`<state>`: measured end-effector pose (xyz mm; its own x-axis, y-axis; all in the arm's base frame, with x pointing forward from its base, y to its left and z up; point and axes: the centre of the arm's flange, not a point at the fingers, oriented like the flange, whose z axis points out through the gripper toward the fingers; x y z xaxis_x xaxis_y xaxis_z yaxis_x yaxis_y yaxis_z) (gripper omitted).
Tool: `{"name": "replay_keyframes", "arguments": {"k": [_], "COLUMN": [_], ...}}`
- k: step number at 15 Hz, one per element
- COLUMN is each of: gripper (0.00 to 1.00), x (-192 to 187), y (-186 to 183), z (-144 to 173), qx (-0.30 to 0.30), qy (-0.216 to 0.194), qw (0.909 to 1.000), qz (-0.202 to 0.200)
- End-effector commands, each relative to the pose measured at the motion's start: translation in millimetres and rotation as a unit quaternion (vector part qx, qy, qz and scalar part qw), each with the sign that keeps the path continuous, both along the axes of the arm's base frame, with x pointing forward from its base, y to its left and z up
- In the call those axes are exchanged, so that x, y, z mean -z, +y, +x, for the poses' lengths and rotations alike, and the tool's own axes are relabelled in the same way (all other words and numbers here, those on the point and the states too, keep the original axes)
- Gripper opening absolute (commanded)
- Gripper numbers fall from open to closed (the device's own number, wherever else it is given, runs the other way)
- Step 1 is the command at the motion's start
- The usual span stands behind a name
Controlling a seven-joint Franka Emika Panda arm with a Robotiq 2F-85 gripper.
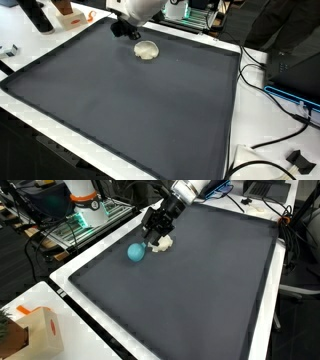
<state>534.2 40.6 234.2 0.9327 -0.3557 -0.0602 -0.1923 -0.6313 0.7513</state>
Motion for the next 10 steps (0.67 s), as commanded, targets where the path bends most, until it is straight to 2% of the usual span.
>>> {"name": "replay_keyframes", "arguments": {"k": [1, 10], "gripper": [0.25, 0.25], "x": [1.3, -7.2], "y": [8.0, 24.7], "z": [2.0, -4.3], "qx": [-0.037, -0.116], "qy": [0.018, 0.036], "qw": [0.9991, 0.9926], "qz": [-0.014, -0.014]}}
